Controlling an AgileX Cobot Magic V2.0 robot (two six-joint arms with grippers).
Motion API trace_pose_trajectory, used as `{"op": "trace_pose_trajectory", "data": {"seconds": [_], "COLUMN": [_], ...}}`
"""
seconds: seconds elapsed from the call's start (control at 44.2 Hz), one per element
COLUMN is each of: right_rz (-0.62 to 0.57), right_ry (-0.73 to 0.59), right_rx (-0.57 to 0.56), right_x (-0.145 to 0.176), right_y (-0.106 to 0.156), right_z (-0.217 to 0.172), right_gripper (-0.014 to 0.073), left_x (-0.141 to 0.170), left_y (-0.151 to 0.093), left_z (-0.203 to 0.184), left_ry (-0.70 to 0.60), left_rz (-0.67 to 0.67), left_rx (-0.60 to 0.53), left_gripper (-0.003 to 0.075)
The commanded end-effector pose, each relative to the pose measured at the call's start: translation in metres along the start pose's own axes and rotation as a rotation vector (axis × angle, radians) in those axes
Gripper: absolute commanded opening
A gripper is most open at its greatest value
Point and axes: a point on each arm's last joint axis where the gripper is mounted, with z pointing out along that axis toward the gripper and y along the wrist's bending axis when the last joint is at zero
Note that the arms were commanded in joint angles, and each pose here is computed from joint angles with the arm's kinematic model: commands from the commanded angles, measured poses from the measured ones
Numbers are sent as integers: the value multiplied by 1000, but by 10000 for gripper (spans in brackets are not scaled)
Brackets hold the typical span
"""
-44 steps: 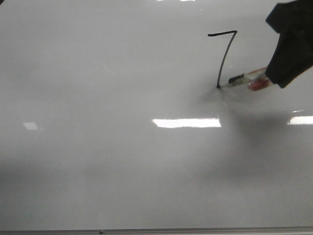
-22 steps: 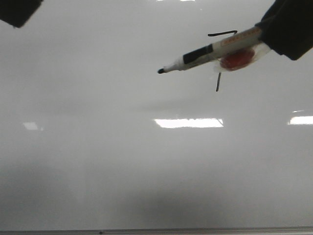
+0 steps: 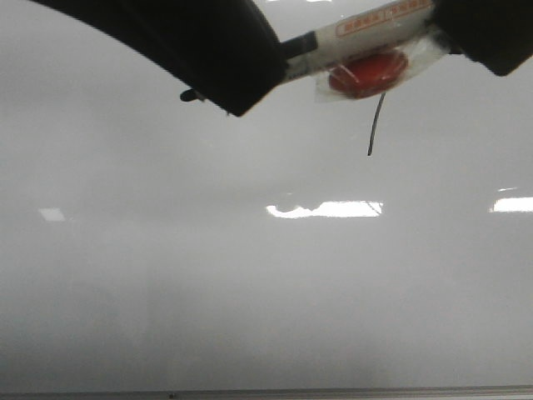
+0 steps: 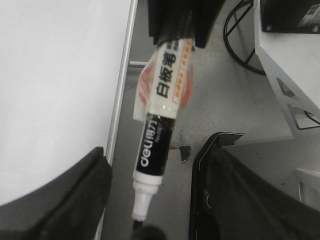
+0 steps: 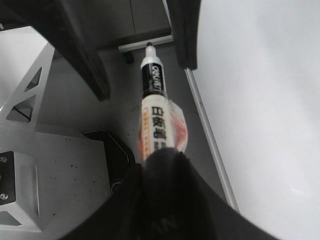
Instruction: Write number 7 on whiteboard
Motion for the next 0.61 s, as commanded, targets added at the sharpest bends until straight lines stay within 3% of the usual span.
{"op": "trace_pose_trajectory", "data": {"seconds": [0.0, 0.204, 0.43, 0.588], "right_rz": [-6, -6, -6, -6], "right_ry": [-77, -77, -77, -77], "right_rx": [12, 12, 13, 13], "right_x": [-10, -10, -10, -10], "right_y": [3, 3, 3, 3], "right_z": [-9, -9, -9, -9], "right_gripper": [-69, -69, -69, -56], "left_x": [-16, -16, -18, -18], "left_y": [1, 2, 1, 1], "left_z": [-6, -4, -4, -4], "left_ry": [-93, -98, -120, -121], "left_rz": [-4, -18, -18, -20], "left_rx": [-30, -20, -4, -3], "left_gripper": [420, 391, 155, 29]}}
